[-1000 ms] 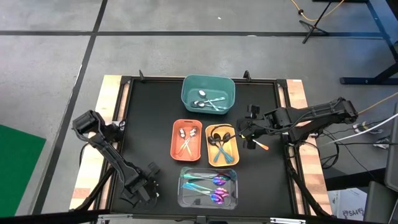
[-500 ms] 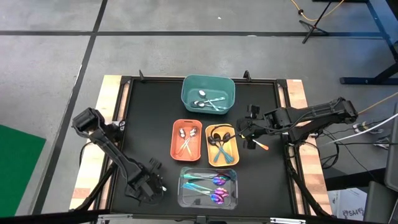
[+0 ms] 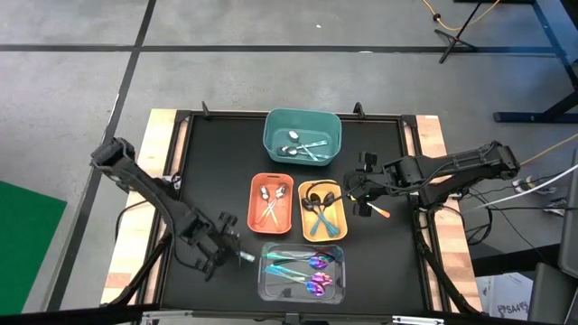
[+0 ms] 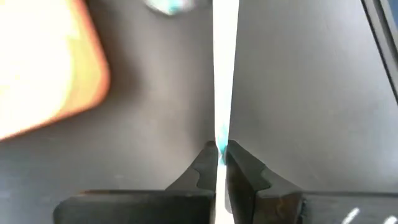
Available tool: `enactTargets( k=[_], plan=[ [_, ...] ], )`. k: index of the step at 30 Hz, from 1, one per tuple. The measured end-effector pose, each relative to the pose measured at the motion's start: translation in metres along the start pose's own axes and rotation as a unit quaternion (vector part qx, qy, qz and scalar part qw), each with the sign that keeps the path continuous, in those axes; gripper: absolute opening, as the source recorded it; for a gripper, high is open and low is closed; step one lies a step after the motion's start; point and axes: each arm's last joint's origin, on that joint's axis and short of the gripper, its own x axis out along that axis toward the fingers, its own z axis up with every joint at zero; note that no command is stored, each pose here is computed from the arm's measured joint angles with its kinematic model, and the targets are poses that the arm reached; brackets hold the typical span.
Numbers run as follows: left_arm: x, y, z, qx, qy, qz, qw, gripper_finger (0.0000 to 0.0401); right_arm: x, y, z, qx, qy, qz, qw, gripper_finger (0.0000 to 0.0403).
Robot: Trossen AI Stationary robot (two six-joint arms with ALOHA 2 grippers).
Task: Sort silverware by color (type)
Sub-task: Put the white patterned spoon into the green bin
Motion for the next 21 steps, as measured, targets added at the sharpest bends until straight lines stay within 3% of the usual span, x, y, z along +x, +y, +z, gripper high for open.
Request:
enactTargets(
  k=[5, 11, 21],
  plan=[
    [-0.024, 0.028, 0.005, -0.029, -0.064, 0.035, 0.997, 0.0008, 0.000, 0.000, 0.000, 0.000, 0.000, 0.000, 1.000, 0.0057],
    [-0.044, 0.063, 0.010, -0.020, -0.130, 0.076, 0.988, 0.0008, 0.000, 0.000, 0.000, 0.000, -0.001, 0.000, 1.000, 0.0057],
    [-0.054, 0.127, 0.016, 0.009, -0.168, 0.150, 0.974, 0.0008, 0.000, 0.001, 0.005, 0.010, -0.027, 0.005, 1.000, 0.0057]
  ],
)
